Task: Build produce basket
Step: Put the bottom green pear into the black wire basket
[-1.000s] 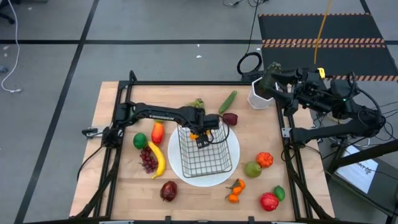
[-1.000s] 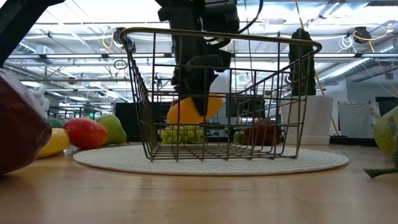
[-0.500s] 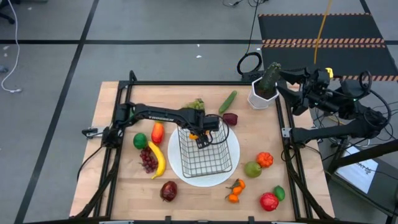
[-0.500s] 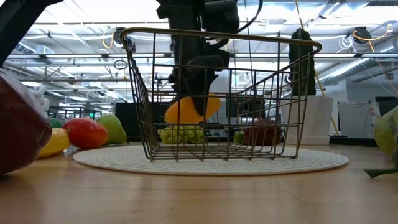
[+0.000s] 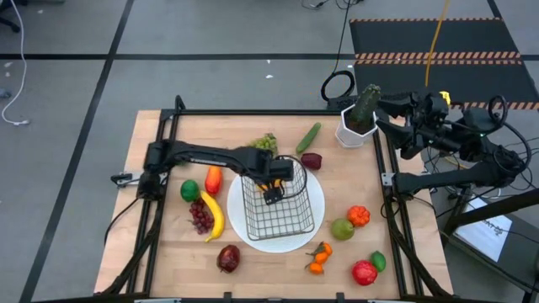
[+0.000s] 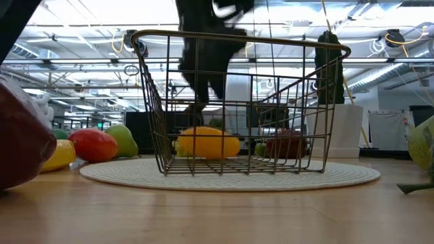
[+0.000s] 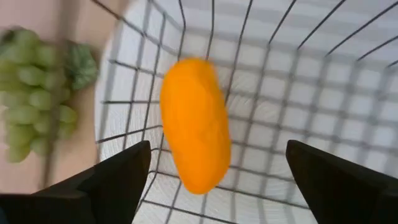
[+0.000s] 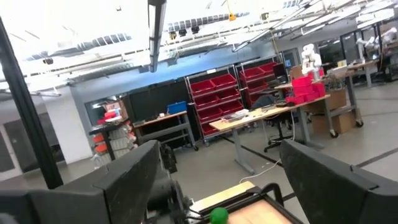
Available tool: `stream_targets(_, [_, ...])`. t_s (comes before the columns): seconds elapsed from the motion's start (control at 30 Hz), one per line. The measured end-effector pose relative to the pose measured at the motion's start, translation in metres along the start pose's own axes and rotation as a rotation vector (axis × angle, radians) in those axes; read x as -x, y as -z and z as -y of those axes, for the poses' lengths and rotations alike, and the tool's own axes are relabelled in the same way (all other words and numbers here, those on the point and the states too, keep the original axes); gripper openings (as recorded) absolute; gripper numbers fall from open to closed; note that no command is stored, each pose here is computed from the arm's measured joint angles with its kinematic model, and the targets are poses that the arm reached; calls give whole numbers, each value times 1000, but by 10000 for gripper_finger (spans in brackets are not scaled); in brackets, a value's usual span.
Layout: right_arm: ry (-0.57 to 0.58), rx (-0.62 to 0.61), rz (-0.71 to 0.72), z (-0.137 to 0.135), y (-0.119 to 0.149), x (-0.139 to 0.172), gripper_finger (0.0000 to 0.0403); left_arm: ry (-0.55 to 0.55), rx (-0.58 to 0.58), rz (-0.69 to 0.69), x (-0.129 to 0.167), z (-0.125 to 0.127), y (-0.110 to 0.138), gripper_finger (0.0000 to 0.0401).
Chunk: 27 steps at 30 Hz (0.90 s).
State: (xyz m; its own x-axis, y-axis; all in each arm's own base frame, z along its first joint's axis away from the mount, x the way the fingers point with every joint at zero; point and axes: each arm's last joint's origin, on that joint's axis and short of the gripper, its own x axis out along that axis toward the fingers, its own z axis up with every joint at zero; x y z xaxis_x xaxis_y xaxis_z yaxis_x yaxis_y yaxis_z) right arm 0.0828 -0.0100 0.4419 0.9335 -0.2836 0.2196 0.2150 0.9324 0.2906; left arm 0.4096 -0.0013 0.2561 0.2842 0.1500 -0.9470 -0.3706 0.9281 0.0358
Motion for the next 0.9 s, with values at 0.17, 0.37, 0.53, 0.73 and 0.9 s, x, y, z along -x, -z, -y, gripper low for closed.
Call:
stream_targets(0.17, [11,-80,-38,1,4,-1,331,-6,91,155,56,-9,2,332])
stream_targets(0.37, [27,-172,-74,-1,10,-12,331,-18,170,300,115,-30,16,281])
stream_targets(0.53, [41,-203,-104,-3,18,-28,331,20,196,394,158,-46,33,245])
stream_targets(0.73, [68,-304,-149,-6,31,-51,331,80,217,516,207,-62,60,219])
stream_targets(0.9, [81,-400,-161,-9,40,-70,331,128,195,596,239,-70,84,208])
